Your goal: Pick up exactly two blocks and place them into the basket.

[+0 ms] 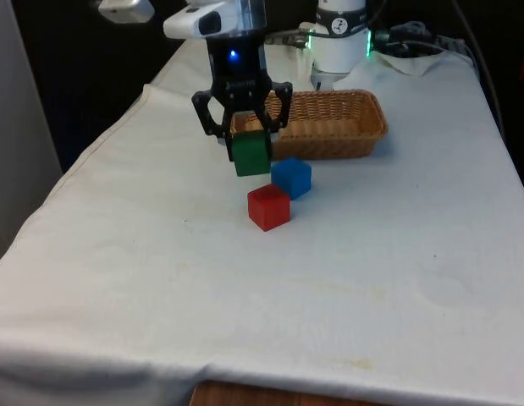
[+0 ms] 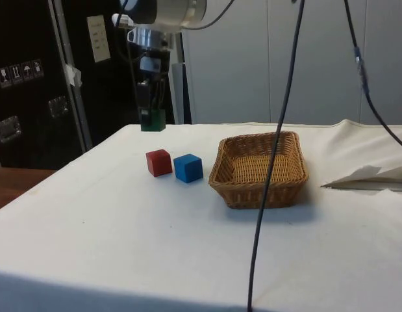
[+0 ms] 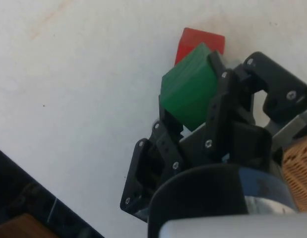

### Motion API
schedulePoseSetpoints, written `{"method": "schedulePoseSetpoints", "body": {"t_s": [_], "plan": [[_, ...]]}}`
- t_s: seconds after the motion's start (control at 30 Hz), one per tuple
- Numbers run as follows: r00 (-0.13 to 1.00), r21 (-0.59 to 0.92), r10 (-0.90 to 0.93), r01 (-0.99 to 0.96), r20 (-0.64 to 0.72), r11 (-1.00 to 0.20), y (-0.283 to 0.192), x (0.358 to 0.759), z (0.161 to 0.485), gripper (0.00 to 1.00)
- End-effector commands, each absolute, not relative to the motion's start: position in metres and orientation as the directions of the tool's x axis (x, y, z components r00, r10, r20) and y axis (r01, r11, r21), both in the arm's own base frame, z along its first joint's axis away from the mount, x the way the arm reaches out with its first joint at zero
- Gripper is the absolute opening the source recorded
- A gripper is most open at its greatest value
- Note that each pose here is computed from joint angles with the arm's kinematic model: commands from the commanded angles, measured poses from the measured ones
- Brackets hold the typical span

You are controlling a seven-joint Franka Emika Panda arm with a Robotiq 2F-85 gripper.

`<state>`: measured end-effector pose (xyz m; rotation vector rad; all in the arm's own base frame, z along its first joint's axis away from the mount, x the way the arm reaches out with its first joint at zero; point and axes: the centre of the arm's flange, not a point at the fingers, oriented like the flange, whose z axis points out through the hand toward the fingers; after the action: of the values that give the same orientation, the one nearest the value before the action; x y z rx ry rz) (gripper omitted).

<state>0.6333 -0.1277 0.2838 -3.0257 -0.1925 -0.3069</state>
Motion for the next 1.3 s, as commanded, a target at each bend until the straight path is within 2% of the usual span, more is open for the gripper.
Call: {"method": "schedulePoseSetpoints", "body": {"t_s": [0.0,0.63,1.27], "plan": [[0.971,-0.080,0.117,0.137,0.210,-0.987,-0.128,0.631,0.285,0.01],[0.934,-0.032,0.159,0.178,0.319,-0.983,-0.109,0.607,0.313,0.01],[0.903,0.009,0.227,0.241,0.365,-0.971,-0.090,0.592,0.318,0.01]]}}
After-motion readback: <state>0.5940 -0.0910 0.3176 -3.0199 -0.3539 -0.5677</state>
